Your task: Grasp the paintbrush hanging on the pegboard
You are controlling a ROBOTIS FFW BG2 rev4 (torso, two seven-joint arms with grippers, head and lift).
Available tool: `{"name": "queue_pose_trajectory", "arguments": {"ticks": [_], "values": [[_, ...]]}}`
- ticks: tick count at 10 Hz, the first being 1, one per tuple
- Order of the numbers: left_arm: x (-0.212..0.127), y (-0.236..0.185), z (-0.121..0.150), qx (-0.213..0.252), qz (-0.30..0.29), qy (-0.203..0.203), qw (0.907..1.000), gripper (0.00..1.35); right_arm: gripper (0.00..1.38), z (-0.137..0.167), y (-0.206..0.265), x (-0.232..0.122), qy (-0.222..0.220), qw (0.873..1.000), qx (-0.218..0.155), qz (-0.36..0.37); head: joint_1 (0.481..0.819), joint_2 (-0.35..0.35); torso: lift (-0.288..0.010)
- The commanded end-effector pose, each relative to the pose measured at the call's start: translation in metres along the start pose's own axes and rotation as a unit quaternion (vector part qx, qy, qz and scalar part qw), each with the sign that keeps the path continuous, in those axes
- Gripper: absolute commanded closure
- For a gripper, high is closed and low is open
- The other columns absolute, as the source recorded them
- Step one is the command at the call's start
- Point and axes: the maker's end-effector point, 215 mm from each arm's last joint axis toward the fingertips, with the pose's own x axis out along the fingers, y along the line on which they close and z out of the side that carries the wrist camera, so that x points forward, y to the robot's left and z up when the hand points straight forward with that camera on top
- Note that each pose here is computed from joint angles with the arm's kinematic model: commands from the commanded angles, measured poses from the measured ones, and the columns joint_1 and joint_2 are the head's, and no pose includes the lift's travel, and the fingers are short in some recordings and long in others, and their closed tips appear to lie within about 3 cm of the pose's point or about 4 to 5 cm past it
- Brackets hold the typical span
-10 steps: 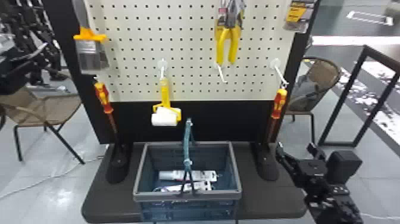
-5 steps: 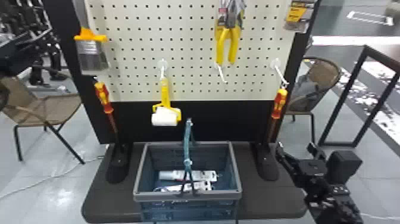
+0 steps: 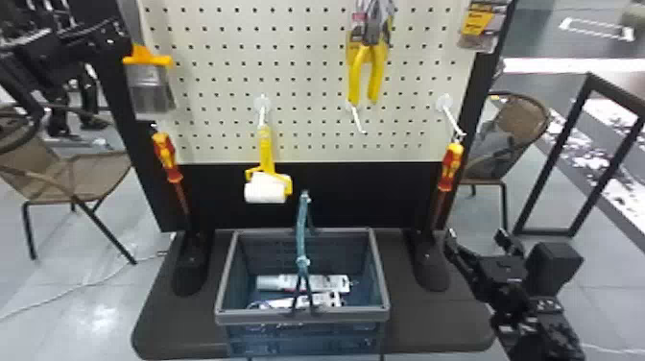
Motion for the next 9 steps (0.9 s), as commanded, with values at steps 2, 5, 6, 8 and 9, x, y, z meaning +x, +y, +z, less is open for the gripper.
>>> {"name": "queue_pose_trajectory", "arguments": {"ticks": [2,5,6,8,9], "values": [[0.013,-0.007,-0.001,-0.008,-0.017,0.015,0.9997,0.1,0.28,0.002,0.0,0.002,-0.001,1.0,-0.004,0.001,0.549,0.0,-0.1],[0.027,-0.018,-0.011,-0.022,-0.041,0.034,0.9984,0.1,0.28,0.003,0.002,0.005,-0.002,1.0,-0.008,0.005,0.549,0.0,-0.1],[0.03,-0.021,-0.013,-0.024,-0.045,0.037,0.998,0.1,0.28,0.002,0.002,0.005,-0.001,1.0,-0.008,0.006,0.549,0.0,-0.1],[0.039,-0.035,-0.016,-0.027,-0.06,0.04,0.997,0.1,0.28,0.002,0.001,0.005,-0.001,1.0,-0.009,0.006,0.549,0.0,-0.1],[0.041,-0.036,-0.016,-0.026,-0.061,0.041,0.997,0.1,0.28,0.002,0.002,0.006,-0.001,1.0,-0.01,0.007,0.549,0.0,-0.1]]}}
